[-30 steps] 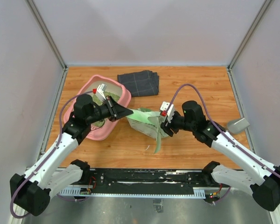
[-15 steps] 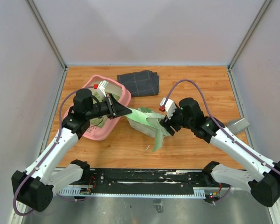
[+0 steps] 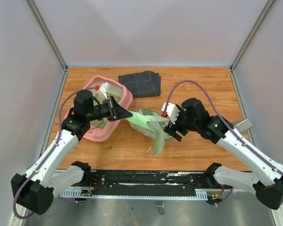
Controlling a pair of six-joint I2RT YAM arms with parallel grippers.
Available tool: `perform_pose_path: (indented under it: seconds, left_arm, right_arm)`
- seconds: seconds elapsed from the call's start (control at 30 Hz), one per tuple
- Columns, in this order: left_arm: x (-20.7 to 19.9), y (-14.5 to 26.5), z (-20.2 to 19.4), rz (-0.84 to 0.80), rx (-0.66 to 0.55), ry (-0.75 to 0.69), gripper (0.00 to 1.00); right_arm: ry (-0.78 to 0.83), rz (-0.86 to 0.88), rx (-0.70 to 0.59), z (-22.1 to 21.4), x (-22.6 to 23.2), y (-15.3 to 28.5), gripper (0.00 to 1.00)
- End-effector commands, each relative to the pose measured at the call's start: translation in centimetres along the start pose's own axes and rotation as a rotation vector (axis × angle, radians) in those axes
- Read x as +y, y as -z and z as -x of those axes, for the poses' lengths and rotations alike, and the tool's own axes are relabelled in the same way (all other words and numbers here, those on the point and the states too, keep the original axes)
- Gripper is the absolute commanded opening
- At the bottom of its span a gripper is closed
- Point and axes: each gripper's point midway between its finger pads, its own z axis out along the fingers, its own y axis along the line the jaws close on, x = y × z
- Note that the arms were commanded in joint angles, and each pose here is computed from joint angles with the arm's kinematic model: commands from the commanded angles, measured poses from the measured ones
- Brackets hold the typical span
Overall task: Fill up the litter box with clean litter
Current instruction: Open the cat litter bag at the center of the board.
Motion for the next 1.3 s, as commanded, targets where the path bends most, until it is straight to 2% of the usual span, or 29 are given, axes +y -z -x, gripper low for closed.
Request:
perform_pose_path:
  seconds: [0.0, 0.13, 0.27, 0.43, 0.57, 0.67, 0.77, 0.87, 0.97, 1.07, 1.17, 1.27]
  left_arm:
    - [-2.9, 1.0, 1.2, -0.102, -0.051, -0.109, 0.00]
    - [-3.2, 1.1, 1.1, -0.115, -0.050, -0.113, 0.00]
    - [-3.1, 1.2, 0.9, -0.116, -0.048, -0.115, 0.00]
    - [-3.0, 1.2, 0.7, -0.116, -0.045, -0.114, 0.00]
    - [-2.8, 1.4, 1.0, -0.095, -0.070, -0.122, 0.00]
    - [-2.4, 1.4, 1.2, -0.071, -0.085, -0.127, 0.00]
    - [-2.0, 1.3, 1.0, -0.069, -0.084, -0.116, 0.00]
    - [-1.9, 1.2, 0.8, -0.079, -0.079, -0.101, 0.00]
    - [-2.0, 1.3, 0.7, -0.086, -0.079, -0.095, 0.00]
    - [-2.0, 1.4, 0.6, -0.081, -0.082, -0.091, 0.15]
    - [-2.1, 1.5, 0.7, -0.081, -0.095, -0.101, 0.32]
    - [-2.4, 1.5, 0.7, -0.103, -0.107, -0.100, 0.34]
  right_arm:
    - [-0.022, -0.084, -0.010, 0.8, -1.1, 2.0, 0.76]
    - [-0.068, -0.093, -0.144, 3.3, -1.2, 1.5, 0.76]
    - [-0.096, -0.134, -0.177, 4.2, -2.3, 0.2, 0.76]
    - [-0.083, -0.171, -0.089, 3.3, -3.4, -1.6, 0.76]
    - [-0.069, -0.175, 0.073, -0.4, -3.2, -1.9, 0.77]
    - [-0.005, -0.057, 0.162, -2.9, -0.9, -1.0, 0.79]
    - [0.028, 0.054, 0.183, -3.4, 1.2, 0.5, 0.80]
    - [0.056, 0.132, 0.150, -3.3, 2.6, 1.0, 0.79]
    - [0.058, 0.165, 0.133, -3.3, 3.3, 0.9, 0.79]
    - [0.030, 0.115, 0.130, -2.8, 2.4, 0.9, 0.79]
    - [-0.029, 0.070, 0.035, -0.1, 1.6, 1.0, 0.79]
    - [-0.021, 0.039, -0.120, 3.1, 1.3, 0.0, 0.77]
